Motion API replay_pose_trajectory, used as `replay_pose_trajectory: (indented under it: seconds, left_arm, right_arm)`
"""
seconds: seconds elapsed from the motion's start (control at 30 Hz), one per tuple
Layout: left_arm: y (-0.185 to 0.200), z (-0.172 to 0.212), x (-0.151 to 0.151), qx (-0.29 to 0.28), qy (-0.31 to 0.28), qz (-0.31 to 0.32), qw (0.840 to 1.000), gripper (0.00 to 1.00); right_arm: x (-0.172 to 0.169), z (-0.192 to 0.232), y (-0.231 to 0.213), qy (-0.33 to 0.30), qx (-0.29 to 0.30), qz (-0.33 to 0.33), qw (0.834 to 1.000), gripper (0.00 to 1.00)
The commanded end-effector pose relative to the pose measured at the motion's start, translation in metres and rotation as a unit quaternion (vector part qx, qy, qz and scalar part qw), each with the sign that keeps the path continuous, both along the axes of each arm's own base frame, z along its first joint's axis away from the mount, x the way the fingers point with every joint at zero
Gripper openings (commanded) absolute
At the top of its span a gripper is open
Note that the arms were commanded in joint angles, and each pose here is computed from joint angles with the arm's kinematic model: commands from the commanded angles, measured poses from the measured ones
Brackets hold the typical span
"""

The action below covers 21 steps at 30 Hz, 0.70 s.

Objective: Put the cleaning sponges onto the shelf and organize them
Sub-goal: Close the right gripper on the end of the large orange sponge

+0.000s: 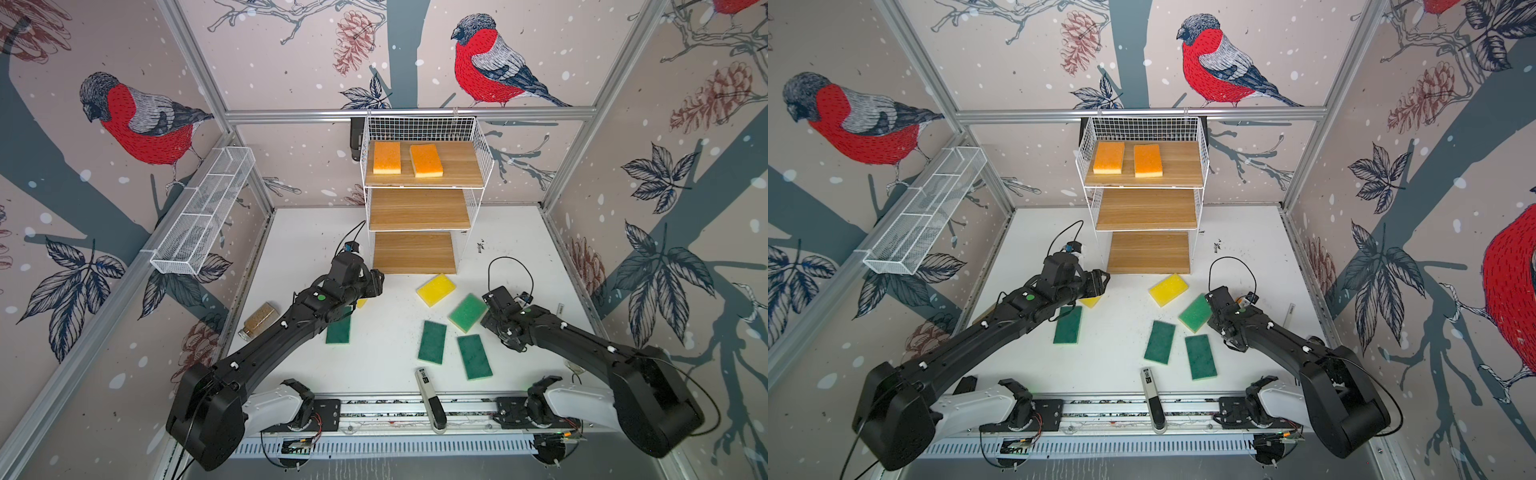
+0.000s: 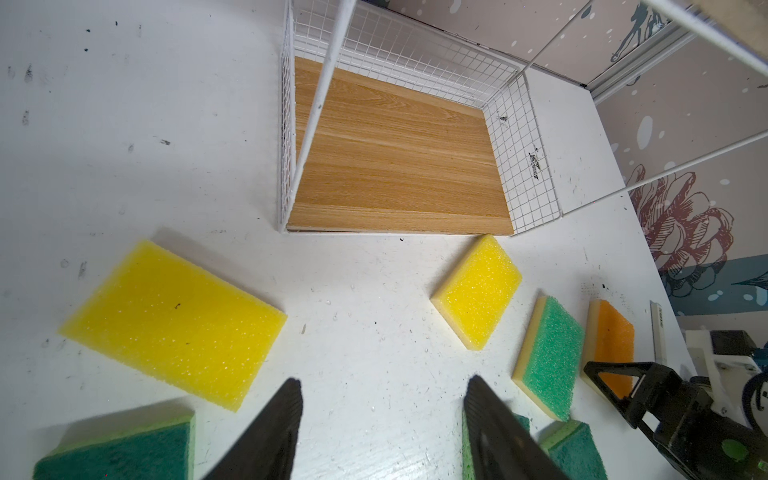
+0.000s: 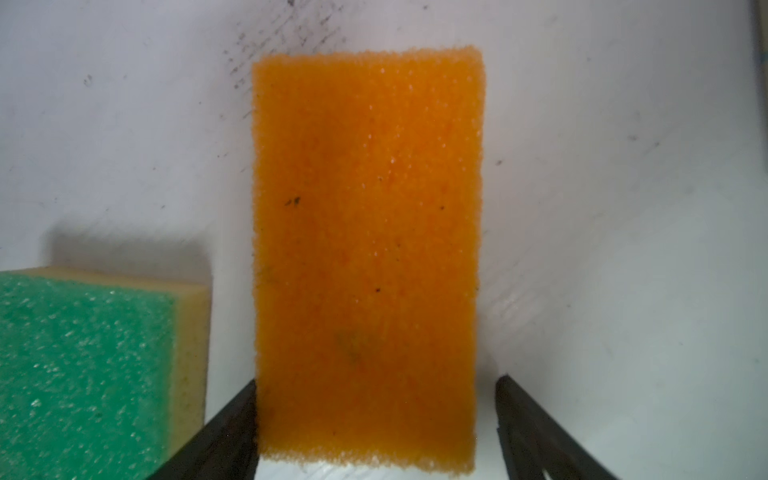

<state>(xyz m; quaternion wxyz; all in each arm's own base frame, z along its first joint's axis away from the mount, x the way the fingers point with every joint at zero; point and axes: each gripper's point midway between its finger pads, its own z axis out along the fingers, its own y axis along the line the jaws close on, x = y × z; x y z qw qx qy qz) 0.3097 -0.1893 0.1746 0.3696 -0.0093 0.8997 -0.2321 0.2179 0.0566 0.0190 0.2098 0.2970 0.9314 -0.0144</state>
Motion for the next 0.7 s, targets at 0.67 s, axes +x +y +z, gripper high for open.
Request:
replay_pose_trajectory:
  seconds: [0.67]
  left_arm:
    - [0.01, 0.011, -0.007, -0.004, -0.01, 0.018, 1.0, 0.61]
  right_arm:
    - [-0.001, -0.007, -0.004, 0.014, -0.025, 0.038, 0.999, 0.76]
